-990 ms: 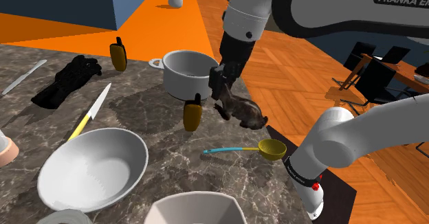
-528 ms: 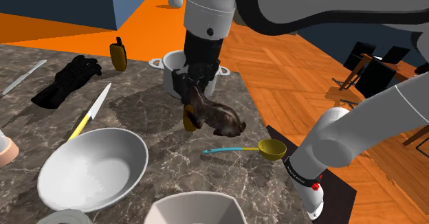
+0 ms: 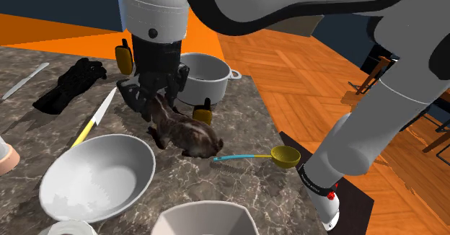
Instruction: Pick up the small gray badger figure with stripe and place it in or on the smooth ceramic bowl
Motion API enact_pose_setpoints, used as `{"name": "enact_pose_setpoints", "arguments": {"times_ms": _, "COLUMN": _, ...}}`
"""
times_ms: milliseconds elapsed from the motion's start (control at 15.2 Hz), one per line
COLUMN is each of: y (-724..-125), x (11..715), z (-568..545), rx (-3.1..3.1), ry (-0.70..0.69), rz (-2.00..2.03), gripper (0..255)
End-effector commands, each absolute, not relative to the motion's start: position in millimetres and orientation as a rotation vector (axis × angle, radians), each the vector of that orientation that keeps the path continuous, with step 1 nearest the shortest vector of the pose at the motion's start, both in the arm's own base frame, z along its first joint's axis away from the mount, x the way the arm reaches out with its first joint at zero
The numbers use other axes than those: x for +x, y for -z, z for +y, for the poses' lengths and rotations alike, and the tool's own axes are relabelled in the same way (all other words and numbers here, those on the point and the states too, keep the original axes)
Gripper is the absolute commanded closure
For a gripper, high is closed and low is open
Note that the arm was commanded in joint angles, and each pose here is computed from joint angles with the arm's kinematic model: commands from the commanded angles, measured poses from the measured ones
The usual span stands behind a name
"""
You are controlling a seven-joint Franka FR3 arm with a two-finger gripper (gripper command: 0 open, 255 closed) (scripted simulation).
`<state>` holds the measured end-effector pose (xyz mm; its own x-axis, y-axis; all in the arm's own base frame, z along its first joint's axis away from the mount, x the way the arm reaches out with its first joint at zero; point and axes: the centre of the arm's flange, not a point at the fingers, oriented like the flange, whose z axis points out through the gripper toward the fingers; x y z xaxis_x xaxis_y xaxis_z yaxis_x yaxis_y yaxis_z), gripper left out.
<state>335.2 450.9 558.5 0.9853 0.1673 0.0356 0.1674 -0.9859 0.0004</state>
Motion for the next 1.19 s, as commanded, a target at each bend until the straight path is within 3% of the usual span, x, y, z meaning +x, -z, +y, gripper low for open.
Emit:
{"name": "enact_pose_setpoints", "arguments": {"times_ms": 0, "y": -557, "x": 344, "z": 475, "rx": -3.126, "ry": 0.058, "rz": -0.257, "gripper": 255}}
{"name": "enact_pose_setpoints", "arguments": {"times_ms": 660, "y": -554, "x": 376, "z": 603, "rx": -3.126, "ry": 0.058, "rz": -0.257, "gripper": 255}}
{"name": "enact_pose_setpoints", "arguments": {"times_ms": 1122, "y": -518, "x": 376, "z": 603, "rx": -3.126, "ry": 0.058, "rz": -0.257, "gripper": 255}}
